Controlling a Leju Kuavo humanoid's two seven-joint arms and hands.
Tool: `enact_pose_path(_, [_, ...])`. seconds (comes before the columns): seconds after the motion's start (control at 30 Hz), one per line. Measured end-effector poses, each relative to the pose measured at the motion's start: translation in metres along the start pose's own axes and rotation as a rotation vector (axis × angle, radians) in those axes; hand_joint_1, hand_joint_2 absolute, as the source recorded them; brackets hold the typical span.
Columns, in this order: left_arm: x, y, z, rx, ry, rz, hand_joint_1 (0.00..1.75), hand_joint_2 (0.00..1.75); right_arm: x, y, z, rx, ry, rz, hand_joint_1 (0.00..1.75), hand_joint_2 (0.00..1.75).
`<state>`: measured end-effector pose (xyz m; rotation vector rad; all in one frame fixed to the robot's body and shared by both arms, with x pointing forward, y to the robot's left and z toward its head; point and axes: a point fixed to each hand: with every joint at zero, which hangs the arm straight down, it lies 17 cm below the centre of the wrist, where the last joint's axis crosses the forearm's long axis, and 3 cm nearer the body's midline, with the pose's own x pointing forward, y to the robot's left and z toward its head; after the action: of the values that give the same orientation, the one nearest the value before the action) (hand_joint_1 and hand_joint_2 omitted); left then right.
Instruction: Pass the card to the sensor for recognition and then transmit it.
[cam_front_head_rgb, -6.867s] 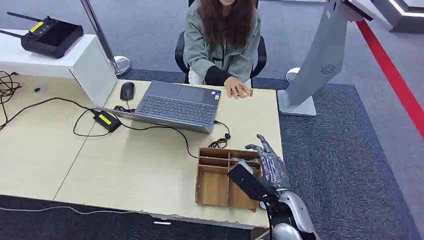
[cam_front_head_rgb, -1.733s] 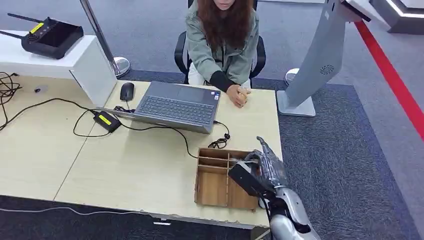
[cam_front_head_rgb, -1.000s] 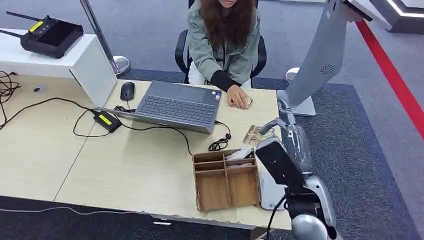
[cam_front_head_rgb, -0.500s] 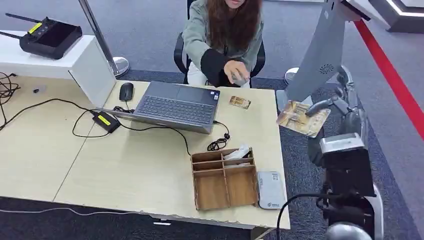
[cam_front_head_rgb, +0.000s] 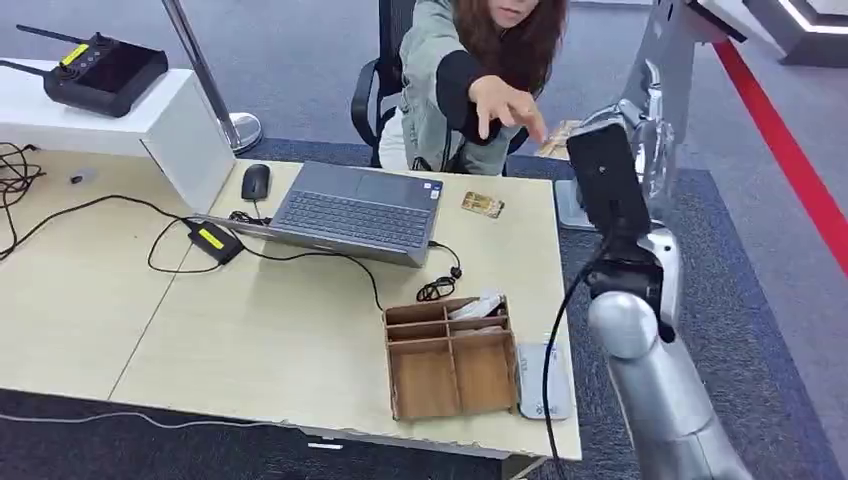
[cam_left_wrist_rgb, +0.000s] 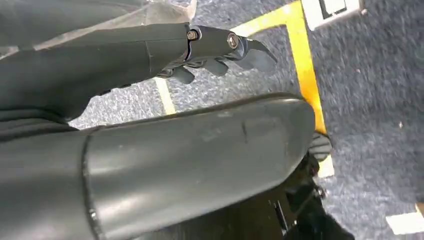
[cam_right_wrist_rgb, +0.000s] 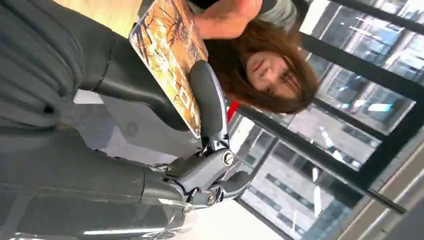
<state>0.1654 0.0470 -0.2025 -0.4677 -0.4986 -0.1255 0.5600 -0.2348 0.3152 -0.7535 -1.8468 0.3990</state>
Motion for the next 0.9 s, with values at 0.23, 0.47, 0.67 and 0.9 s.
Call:
enact_pose_path(0.23, [0.000, -0.004, 0.000, -0.022, 0.003, -0.030, 0.00, 0.00, -0.039, 0.061, -0.005, 0.084, 0.118, 0.003, 1.75, 1.75])
enact_pose_path(0.47, [0.000, -0.006, 0.000, -0.029, 0.005, -0.037, 0.00, 0.00, -0.065, 0.097, 0.011, 0.161, 0.196, 0.004, 0.00, 1.75])
enact_pose_path(0.67, [0.001, -0.004, 0.000, -0.019, -0.004, -0.039, 0.00, 0.00, -0.067, 0.120, 0.020, 0.211, 0.207, -0.057, 0.00, 0.00])
enact_pose_path(0.9, [0.000, 0.004, 0.002, 0.023, -0.047, -0.029, 0.00, 0.00, -0.048, 0.114, 0.036, 0.257, 0.224, -0.339, 0.00, 0.00])
